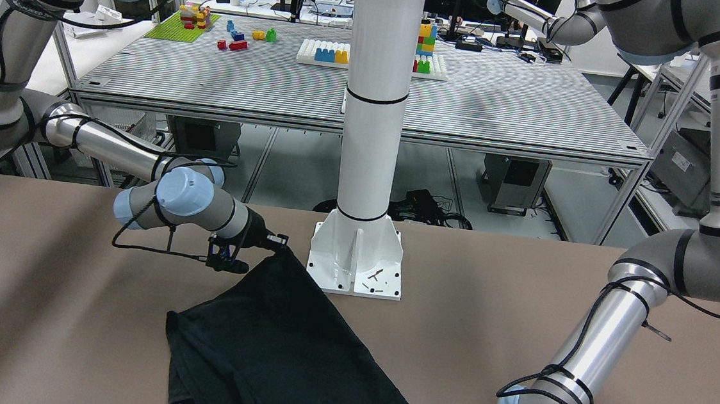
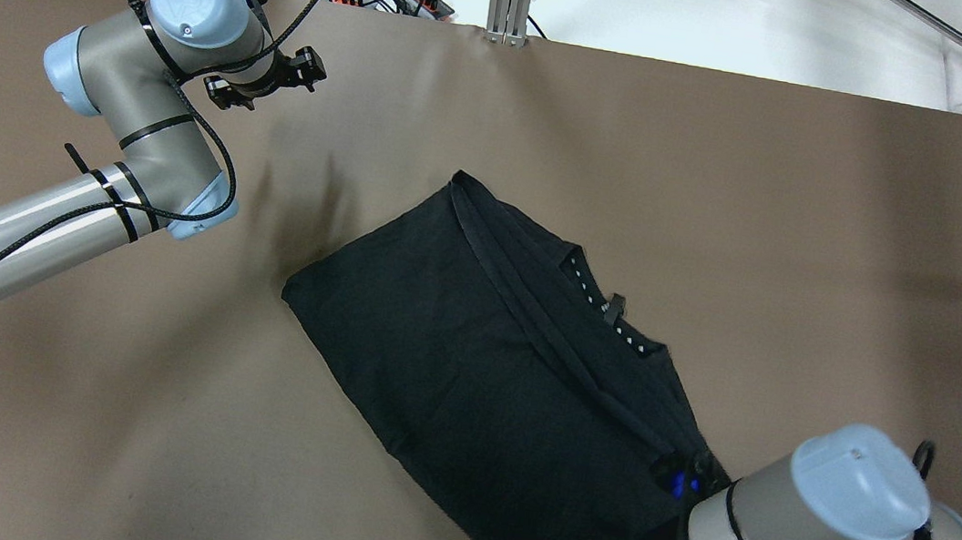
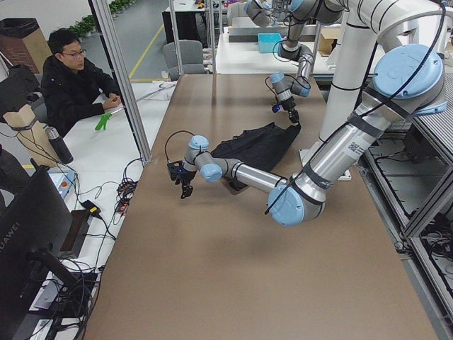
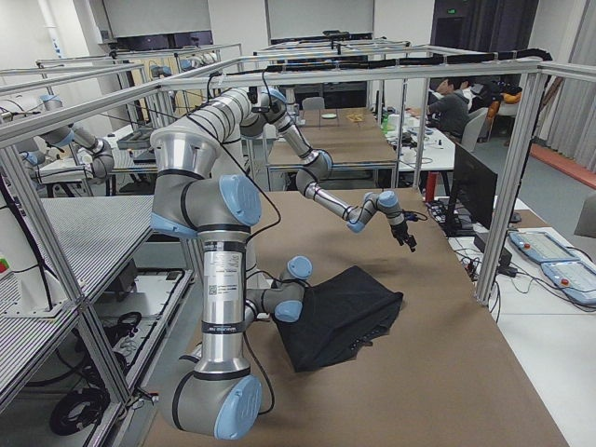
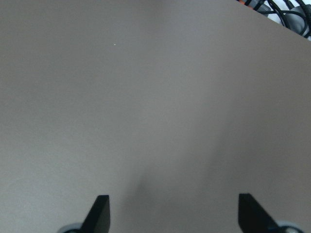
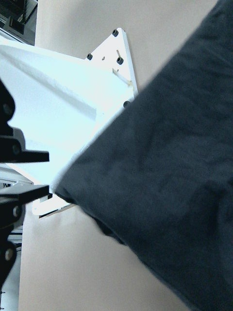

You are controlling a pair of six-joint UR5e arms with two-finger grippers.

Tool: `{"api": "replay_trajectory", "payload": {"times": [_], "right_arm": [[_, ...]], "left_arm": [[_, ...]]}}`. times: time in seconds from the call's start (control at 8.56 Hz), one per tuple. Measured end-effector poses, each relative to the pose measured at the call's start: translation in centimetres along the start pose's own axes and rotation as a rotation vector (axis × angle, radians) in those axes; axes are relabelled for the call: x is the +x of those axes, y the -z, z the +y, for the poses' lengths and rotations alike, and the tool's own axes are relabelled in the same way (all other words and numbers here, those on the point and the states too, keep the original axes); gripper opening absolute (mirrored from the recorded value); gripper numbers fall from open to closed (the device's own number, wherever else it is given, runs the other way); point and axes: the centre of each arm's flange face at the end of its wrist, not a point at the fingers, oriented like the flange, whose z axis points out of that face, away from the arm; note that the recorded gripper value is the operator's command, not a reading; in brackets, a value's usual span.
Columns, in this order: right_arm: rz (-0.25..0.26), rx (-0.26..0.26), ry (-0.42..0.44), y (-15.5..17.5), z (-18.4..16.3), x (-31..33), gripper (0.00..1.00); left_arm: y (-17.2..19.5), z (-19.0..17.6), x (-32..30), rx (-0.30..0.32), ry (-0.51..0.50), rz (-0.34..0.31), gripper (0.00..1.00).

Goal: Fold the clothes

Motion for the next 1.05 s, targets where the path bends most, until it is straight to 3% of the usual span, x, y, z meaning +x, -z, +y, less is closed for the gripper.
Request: {"api": "replay_trajectory", "payload": {"times": [0.35, 0.7, 1.05], "right_arm": [[-0.024, 0.076, 0.005, -1.8, 0.5, -0.7, 0.95], [-0.091, 0.306, 0.005, -1.0, -2.7, -1.4, 0.95], [-0.096, 0.464, 0.071, 1.4, -6.9, -1.6, 0.95]], "left_arm": [[4.3, 2.2, 0.8, -0.044, 0.027, 0.092, 0.94], [9.5, 12.1, -3.7, -0.158, 0.07, 0.188, 0.93], [9.1, 20.3, -7.5, -0.188, 0.047, 0.17, 0.84]]}}
